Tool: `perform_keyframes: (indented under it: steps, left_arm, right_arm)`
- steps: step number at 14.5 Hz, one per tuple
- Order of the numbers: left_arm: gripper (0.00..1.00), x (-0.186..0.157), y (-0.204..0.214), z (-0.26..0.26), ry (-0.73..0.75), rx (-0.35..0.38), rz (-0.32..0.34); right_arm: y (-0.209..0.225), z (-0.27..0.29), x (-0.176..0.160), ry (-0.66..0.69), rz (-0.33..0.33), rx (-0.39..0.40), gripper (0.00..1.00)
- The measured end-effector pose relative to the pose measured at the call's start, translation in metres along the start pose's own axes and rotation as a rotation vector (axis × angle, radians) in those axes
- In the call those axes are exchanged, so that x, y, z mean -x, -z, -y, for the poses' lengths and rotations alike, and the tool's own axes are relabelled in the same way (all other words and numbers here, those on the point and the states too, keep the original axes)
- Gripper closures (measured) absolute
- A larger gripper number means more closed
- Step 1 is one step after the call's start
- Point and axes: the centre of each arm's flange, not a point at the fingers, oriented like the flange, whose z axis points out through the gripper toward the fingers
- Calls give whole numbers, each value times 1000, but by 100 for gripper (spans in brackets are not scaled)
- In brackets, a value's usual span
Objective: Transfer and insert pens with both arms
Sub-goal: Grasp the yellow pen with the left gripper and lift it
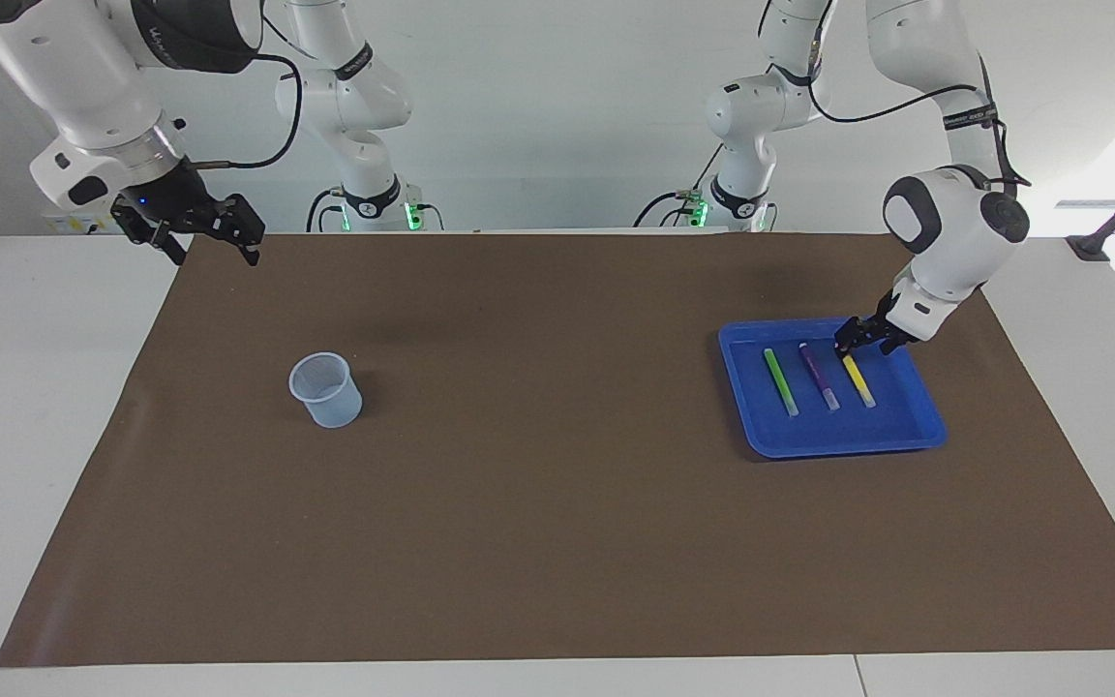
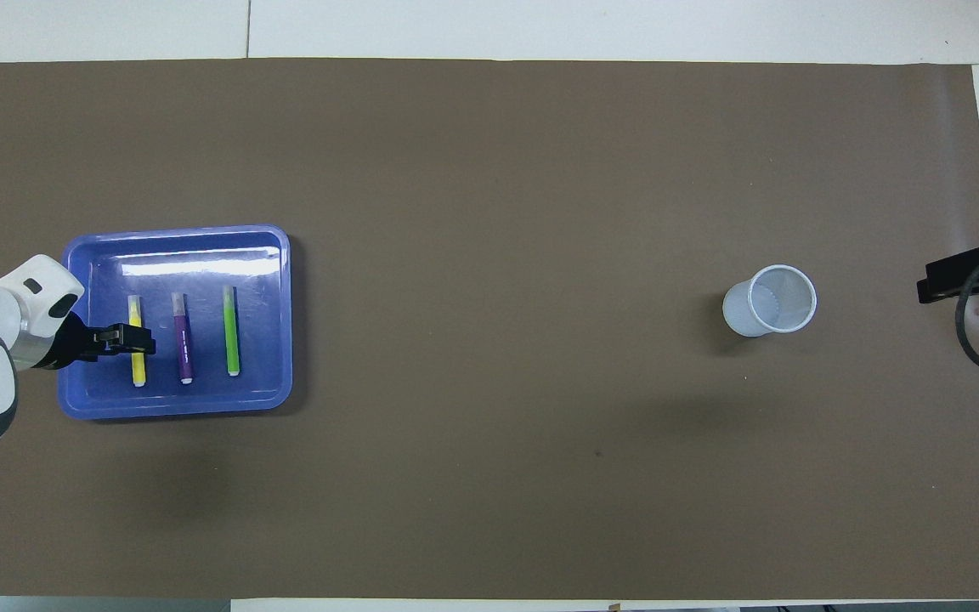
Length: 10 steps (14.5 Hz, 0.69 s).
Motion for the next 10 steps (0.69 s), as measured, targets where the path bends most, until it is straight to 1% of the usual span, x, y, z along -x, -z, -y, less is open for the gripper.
perform_keyframes:
  steps: [1, 2, 3, 4, 5, 6, 7, 8, 10]
  left_arm:
    - [15, -2, -5, 0, 0, 0, 0]
    - [15, -2, -9, 0, 1, 0, 3]
    - [21, -3, -11, 1, -8, -9, 4]
    - [30, -3, -13, 1, -27, -29, 8]
    - [30, -3, -15, 1, -43, -45, 13]
    - [33, -4, -16, 0, -51, -51, 16]
    - [33, -4, -18, -1, -54, -53, 15]
    - [36, -5, -19, -1, -58, -55, 10]
    - [36, -8, -21, -2, -61, -56, 2]
  right_arm:
    - [0, 0, 0, 0, 0, 0, 0]
    - [0, 0, 0, -2, -1, 0, 0]
    - [0, -2, 0, -5, -2, 0, 0]
    - [0, -4, 0, -8, -2, -1, 0]
    - [0, -6, 1, -13, 2, -1, 0]
    - [-1, -9, 1, -18, 6, -2, 0]
    - [0, -10, 1, -20, 2, -2, 0]
    - [1, -9, 0, -18, -8, -3, 0]
    - [2, 0, -3, -3, -26, -7, 0]
